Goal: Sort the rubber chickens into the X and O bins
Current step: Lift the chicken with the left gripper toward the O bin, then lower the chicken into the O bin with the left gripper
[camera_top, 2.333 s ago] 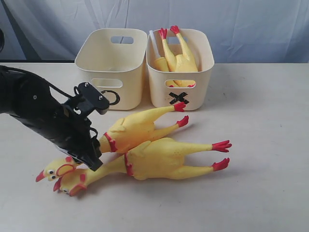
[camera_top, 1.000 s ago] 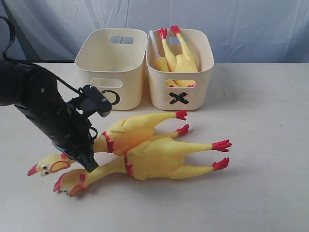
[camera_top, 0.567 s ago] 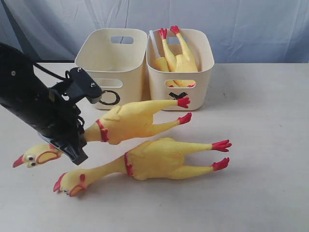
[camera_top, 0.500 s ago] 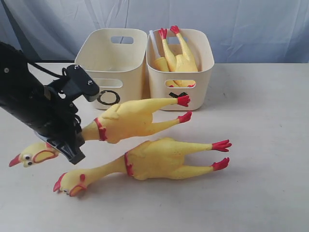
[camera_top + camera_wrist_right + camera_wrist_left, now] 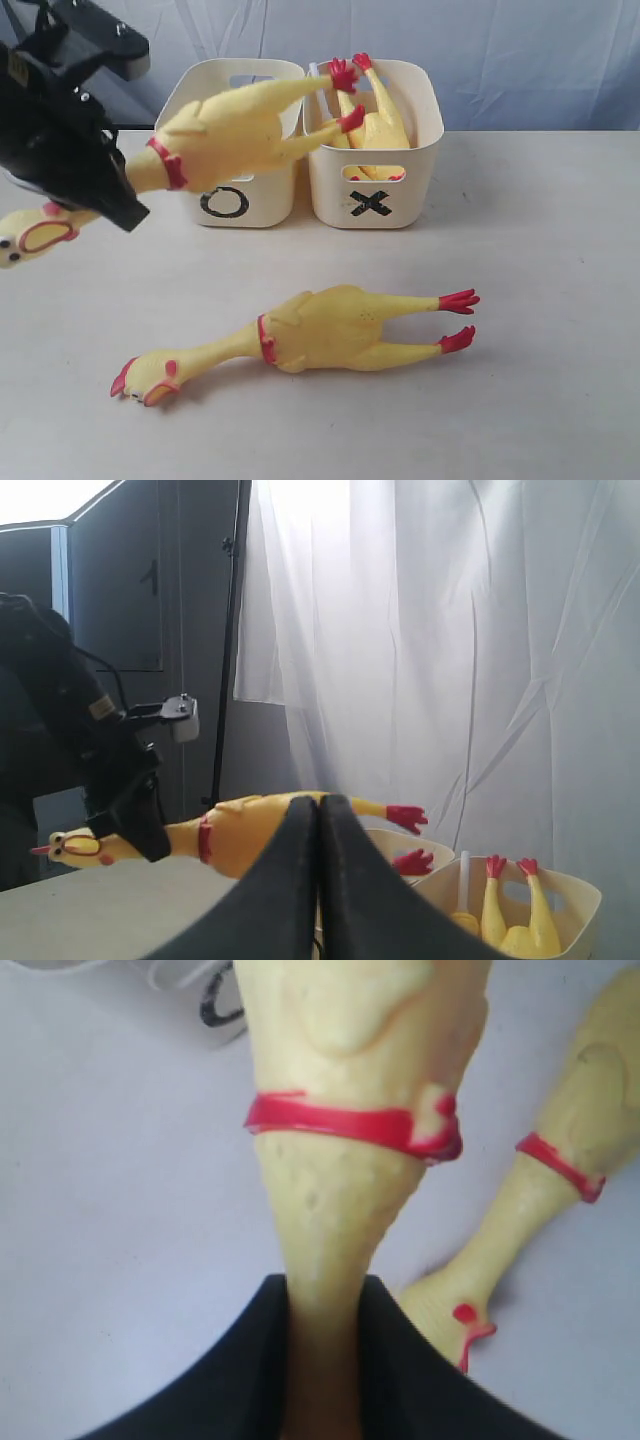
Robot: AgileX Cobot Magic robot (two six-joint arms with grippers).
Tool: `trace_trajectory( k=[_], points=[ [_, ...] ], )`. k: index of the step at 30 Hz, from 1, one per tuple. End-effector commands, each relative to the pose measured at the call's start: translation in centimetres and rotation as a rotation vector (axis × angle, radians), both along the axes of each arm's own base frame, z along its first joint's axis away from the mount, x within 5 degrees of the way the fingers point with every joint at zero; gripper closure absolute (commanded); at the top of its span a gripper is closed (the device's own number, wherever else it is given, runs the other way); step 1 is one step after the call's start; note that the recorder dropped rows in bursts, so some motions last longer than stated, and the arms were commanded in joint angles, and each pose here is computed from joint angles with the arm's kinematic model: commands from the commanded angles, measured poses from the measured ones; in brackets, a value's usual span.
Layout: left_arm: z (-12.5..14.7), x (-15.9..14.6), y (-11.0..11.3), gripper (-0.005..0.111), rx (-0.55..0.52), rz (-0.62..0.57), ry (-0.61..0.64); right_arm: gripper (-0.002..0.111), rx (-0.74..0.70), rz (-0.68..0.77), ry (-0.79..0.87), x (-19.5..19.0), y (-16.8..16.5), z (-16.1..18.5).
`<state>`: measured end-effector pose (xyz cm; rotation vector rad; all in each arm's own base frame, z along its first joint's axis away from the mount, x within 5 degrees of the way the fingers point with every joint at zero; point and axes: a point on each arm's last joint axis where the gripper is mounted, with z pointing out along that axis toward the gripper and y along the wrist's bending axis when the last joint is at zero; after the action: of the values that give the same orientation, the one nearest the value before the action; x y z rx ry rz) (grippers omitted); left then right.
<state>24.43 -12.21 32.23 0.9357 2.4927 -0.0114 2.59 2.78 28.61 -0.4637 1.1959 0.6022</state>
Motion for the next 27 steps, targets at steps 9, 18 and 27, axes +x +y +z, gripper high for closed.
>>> trace_trajectory(
  k=[9,18,27],
  points=[
    [3.3,3.7,-0.8,0.107,-0.053,0.207,-0.123,0.109,-0.004,-0.01,-0.003,0.0,-0.1,-0.2],
    [1.7,8.5,-2.0,0.107,0.038,0.284,-0.165,0.109,-0.005,-0.006,-0.005,0.0,0.0,-0.1],
    [0.1,12.3,-1.6,0.107,0.089,0.371,-0.167,0.109,-0.004,-0.008,-0.004,0.0,0.0,-0.2]
  ],
)
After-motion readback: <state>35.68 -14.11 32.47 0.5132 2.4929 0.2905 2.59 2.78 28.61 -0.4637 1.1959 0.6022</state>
